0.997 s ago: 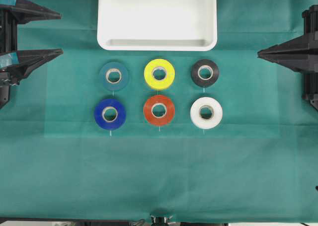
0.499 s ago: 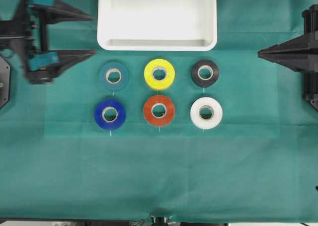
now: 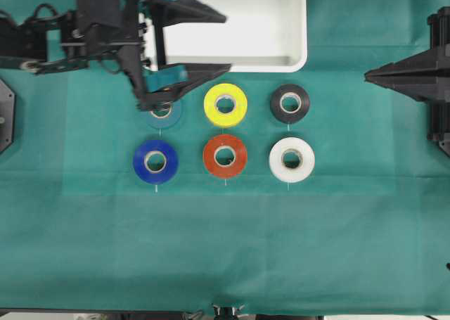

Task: Place the tape from the fixed location into the white case.
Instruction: 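Move the open left gripper over the yellow tape roll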

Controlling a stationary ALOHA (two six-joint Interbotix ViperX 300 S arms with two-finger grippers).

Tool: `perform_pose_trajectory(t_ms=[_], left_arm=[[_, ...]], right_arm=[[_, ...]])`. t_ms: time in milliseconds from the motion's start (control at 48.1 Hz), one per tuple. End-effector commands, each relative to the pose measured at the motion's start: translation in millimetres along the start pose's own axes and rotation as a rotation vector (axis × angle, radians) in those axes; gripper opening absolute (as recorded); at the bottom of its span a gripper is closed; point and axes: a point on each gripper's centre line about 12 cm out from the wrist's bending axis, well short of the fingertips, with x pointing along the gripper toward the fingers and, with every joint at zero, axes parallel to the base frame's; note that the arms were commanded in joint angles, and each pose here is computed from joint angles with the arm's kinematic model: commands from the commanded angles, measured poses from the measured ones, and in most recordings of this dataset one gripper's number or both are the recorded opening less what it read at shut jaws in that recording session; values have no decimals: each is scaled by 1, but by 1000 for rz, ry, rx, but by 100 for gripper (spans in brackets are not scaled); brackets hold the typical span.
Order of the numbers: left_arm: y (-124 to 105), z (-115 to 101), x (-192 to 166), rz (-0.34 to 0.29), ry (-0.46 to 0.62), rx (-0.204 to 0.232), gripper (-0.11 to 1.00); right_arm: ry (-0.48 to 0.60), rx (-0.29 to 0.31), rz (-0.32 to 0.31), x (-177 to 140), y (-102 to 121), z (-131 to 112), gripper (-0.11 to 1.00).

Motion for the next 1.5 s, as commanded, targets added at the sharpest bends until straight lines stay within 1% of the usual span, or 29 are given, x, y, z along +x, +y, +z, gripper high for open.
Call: perform_pose_trajectory(t_ms=[0, 187, 436, 582, 686, 810, 1039, 1184, 1350, 1475], left_arm=[[-1, 15, 11, -1, -28, 0, 99], [-1, 15, 25, -1, -5, 2, 99], [-1, 12, 27, -1, 31, -3, 99], [-2, 10, 27, -4, 72, -15, 99], [-5, 11, 30, -11, 123, -18, 99], [-8, 10, 35, -16, 220, -19, 99], [-16, 14, 45, -23, 420, -51, 99], [-17, 15, 45, -11, 578, -80, 99], [-18, 18, 42, 7, 746, -104, 99], [-18, 19, 40, 15, 850, -102, 99]], right_arm=[[-26, -3, -1, 3, 0, 11, 0], [-28, -3, -1, 3, 0, 11, 0], [-23, -6, -1, 3, 0, 10, 0], [-21, -6, -1, 4, 0, 10, 0], [-9, -8, -1, 4, 0, 8, 0], [-3, -8, -1, 4, 0, 7, 0], [3, -6, -1, 4, 0, 7, 0], [8, -6, -1, 4, 0, 6, 0], [14, -8, -1, 5, 0, 5, 0], [21, -6, -1, 6, 0, 3, 0]])
